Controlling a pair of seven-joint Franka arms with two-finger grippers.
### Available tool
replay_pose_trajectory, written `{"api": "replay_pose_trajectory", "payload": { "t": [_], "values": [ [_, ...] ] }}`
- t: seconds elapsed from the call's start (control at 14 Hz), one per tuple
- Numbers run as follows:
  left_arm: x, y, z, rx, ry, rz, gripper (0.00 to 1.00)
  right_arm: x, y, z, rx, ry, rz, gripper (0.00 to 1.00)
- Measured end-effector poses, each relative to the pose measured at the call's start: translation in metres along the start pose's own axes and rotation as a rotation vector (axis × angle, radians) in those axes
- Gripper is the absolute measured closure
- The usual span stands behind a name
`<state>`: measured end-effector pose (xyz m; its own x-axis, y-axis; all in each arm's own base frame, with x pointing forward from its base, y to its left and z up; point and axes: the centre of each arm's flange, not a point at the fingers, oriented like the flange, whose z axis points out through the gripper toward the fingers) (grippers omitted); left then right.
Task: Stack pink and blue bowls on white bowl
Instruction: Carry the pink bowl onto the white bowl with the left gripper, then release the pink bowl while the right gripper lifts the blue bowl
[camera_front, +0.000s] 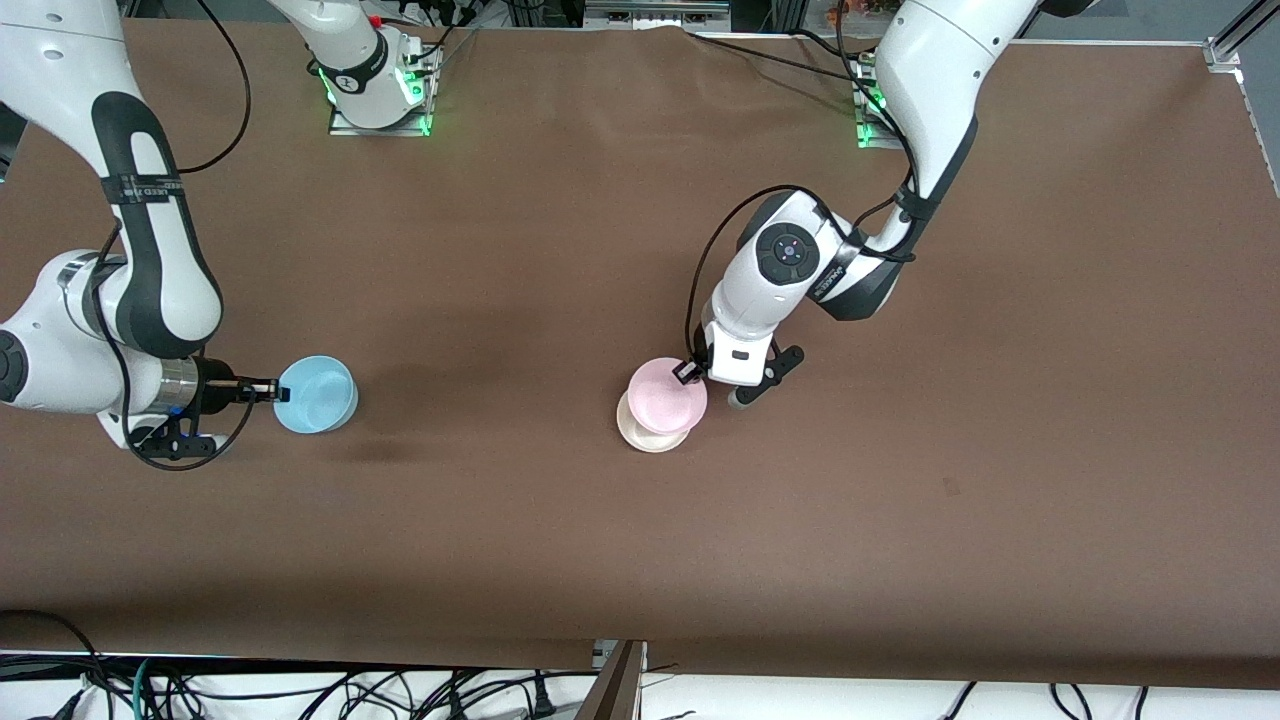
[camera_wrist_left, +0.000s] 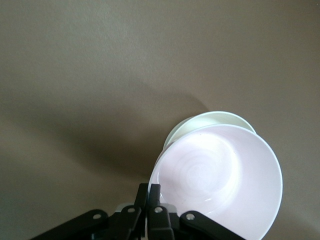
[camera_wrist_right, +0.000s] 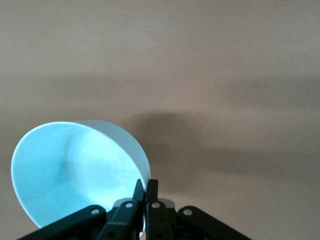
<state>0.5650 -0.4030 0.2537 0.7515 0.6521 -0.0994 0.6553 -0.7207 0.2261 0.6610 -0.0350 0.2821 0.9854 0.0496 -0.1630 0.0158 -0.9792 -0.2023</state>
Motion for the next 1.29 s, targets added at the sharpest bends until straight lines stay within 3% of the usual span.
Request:
{"api": "replay_pose_trajectory", "payload": {
  "t": [0.29,1.29],
  "values": [
    [-0.009,0.002,0.008,-0.008,0.014,-0.015,0.97,0.004,-0.045,-0.025,0.0,-0.025,-0.048,0.98],
    [0.008,0.011,0.035,-0.022,0.055,-0.048,0.97,0.003,-0.198,-0.036,-0.028,-0.026,0.154,0.98]
  ]
}}
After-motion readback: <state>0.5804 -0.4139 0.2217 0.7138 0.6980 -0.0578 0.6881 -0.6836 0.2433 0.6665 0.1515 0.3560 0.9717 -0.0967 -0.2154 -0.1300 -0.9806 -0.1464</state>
